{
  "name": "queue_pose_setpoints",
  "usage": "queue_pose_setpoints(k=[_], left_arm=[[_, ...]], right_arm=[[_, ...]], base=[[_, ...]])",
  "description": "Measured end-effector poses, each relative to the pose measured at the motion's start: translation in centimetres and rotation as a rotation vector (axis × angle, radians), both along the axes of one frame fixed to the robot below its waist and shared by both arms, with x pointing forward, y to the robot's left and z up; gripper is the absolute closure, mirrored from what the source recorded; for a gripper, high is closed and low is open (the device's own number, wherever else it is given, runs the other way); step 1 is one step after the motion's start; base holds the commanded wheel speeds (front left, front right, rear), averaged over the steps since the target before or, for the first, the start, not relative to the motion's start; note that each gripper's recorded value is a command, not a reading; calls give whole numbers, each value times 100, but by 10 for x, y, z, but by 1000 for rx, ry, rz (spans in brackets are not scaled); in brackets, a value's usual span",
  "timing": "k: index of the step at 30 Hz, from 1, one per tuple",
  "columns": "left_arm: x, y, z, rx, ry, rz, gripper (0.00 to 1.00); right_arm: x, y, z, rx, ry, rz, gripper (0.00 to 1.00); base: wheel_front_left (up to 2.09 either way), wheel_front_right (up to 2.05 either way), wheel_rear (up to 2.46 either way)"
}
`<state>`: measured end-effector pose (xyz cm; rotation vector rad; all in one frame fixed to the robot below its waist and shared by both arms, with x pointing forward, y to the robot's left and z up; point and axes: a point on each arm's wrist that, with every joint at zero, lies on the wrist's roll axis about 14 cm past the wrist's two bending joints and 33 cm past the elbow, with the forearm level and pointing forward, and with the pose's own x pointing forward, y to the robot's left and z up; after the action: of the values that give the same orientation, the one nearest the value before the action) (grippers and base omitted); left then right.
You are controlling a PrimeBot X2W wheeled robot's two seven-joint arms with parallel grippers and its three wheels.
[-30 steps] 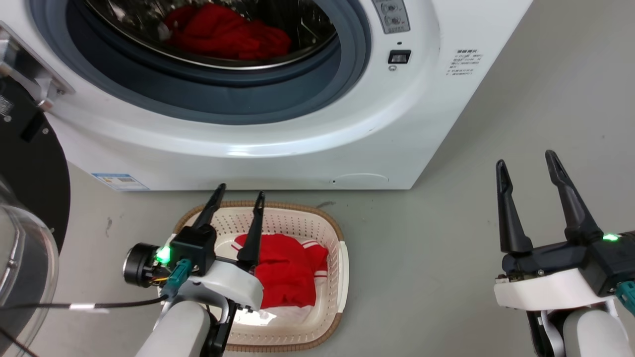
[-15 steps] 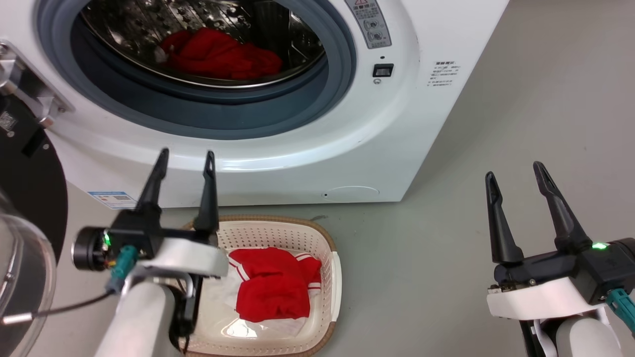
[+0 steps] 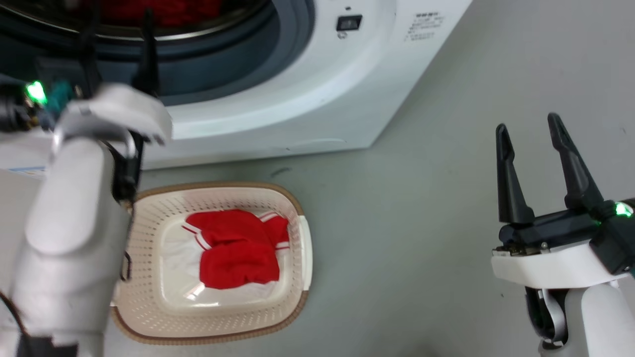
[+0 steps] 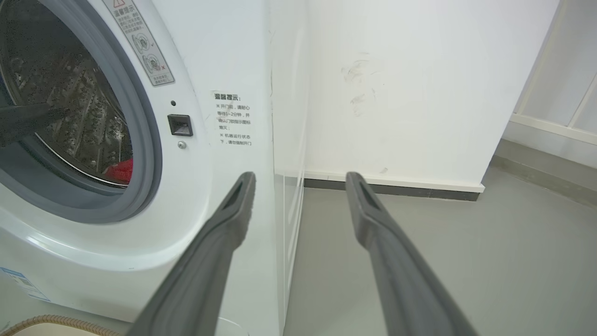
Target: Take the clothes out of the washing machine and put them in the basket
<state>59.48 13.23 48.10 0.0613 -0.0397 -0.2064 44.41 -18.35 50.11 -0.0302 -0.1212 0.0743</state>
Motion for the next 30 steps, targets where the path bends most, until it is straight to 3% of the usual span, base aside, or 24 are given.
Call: queue_pose_setpoints(k=[8, 17, 30], left_arm=[[84, -14, -36, 97, 127, -56, 0], [149, -10, -93, 238, 385, -58, 0], [168, -13, -163, 296, 773, -46, 0]], right_arm=[[10, -26, -31, 5, 74, -69, 0], [18, -50, -58, -3, 132, -132, 0], [21, -67, -88, -8, 201, -176, 0]], base=[[0, 0, 0], [0, 0, 0], [0, 0, 0]])
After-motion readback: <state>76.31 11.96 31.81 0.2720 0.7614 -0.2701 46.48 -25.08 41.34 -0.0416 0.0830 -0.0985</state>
